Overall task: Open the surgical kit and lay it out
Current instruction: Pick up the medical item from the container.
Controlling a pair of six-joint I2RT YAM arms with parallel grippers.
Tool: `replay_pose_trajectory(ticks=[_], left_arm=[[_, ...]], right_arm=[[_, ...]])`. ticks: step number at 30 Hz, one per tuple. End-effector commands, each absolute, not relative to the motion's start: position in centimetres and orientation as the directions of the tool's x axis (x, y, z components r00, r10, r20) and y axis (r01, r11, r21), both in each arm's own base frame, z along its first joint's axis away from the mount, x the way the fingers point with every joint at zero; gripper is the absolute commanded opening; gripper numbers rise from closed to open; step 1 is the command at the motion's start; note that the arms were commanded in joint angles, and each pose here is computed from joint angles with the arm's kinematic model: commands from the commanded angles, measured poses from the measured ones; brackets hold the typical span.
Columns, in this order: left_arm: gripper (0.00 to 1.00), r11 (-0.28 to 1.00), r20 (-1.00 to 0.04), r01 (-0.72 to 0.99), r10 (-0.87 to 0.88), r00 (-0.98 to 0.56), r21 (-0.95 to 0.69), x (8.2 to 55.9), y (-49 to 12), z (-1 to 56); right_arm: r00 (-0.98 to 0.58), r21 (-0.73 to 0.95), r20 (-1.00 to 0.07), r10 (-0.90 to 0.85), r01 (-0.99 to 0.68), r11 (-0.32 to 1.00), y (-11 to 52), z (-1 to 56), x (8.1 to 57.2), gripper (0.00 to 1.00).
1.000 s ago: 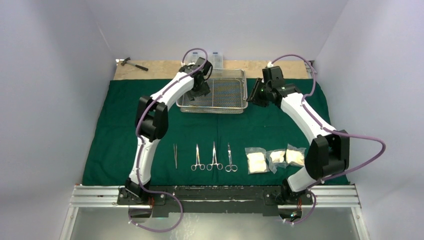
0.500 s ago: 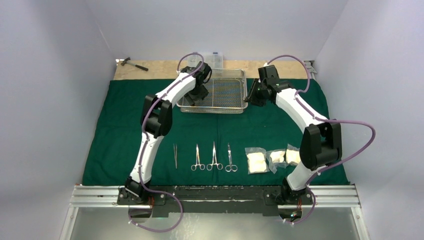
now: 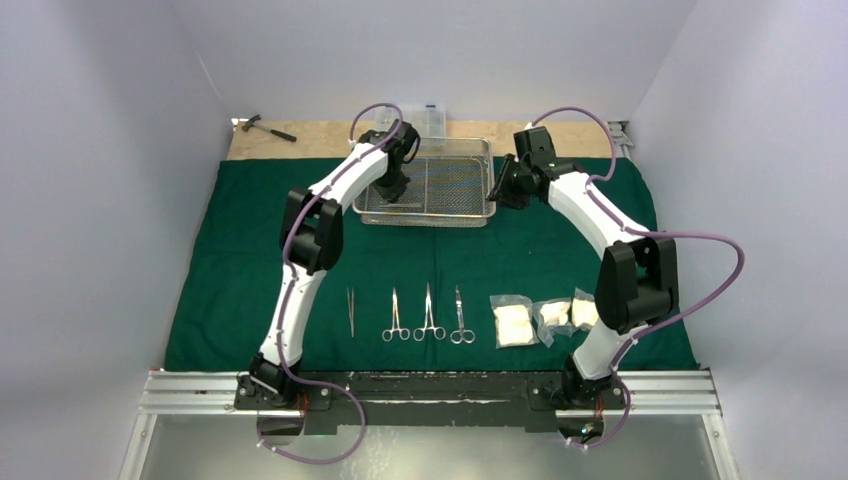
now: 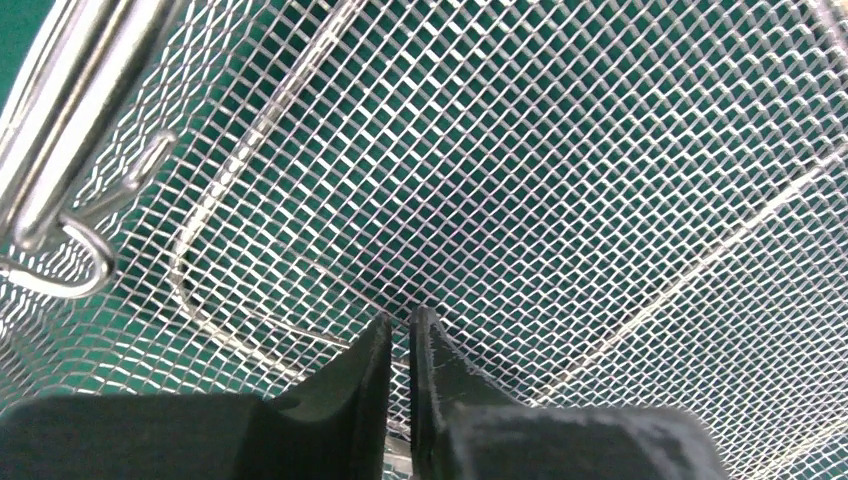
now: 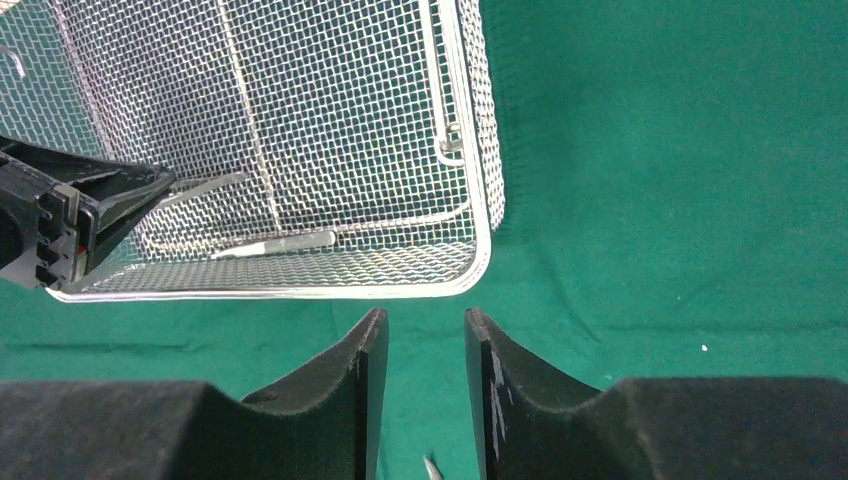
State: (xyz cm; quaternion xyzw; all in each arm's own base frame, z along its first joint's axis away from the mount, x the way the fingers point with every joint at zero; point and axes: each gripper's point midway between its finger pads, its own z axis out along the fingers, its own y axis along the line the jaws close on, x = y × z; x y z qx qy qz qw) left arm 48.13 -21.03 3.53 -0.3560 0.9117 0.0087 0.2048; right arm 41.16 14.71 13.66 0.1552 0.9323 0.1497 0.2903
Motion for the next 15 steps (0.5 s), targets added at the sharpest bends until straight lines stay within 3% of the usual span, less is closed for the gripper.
replay_pose_trajectory(ticks=[1, 2, 11, 14, 15], left_arm=[[0.04, 0.756, -0.411, -0.624, -0.643, -0.647, -0.2, 50.2, -21.6, 4.7], [0.0, 0.762, -0.417, -0.615, -0.636, -0.65, -0.203, 50.3, -21.6, 4.9], [0.0, 0.854, -0.535, -0.451, -0.516, -0.669, -0.261, 52.2, -22.2, 9.3], [0.0, 0.853, -0.568, -0.474, -0.507, -0.648, -0.221, 51.8, -21.0, 10.3], [0.07, 0.846, -0.568, -0.492, -0.513, -0.644, -0.207, 51.5, -20.6, 10.4]], right_arm=[[-0.754, 0.402, -0.53, 0.389, 0.181, 0.898, 15.1, 15.8, 42.5, 0.37], [-0.753, 0.403, -0.529, 0.391, 0.183, 0.897, 15.1, 15.8, 42.5, 0.37], [-0.745, 0.418, -0.526, 0.411, 0.195, 0.887, 15.3, 16.0, 43.0, 0.36], [-0.742, 0.423, -0.526, 0.416, 0.196, 0.885, 15.4, 16.2, 43.2, 0.36], [-0.742, 0.424, -0.527, 0.415, 0.194, 0.885, 15.5, 16.2, 43.3, 0.36]])
